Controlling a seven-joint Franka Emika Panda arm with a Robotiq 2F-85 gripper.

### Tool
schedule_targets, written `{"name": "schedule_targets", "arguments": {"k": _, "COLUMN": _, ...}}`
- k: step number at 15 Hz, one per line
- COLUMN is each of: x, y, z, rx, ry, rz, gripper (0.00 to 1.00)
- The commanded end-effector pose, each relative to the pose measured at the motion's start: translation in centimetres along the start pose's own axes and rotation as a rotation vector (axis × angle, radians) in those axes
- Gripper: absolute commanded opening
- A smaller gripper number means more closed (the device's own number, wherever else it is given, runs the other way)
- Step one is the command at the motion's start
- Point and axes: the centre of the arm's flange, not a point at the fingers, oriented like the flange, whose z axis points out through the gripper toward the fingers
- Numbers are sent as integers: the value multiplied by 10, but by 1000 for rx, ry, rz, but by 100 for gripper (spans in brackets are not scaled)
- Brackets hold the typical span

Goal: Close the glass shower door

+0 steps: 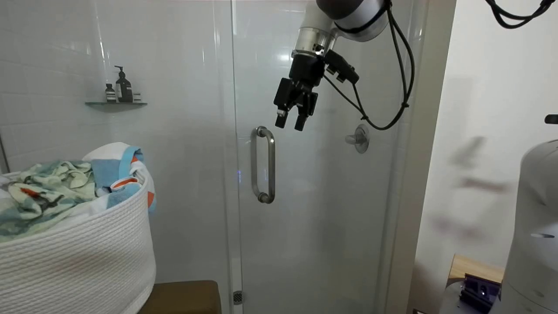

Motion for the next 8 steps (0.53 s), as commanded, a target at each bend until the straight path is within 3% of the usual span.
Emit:
{"name": "schedule_targets", "arguments": {"k": 1, "x": 0, "y": 0, "z": 0, "rx": 1, "ry": 5, "rz": -2, "gripper": 100}}
{"name": "schedule_targets", "arguments": {"k": 8, "x": 1, "y": 0, "z": 1, "rx": -2, "ry": 15, "rz": -17, "gripper": 100}}
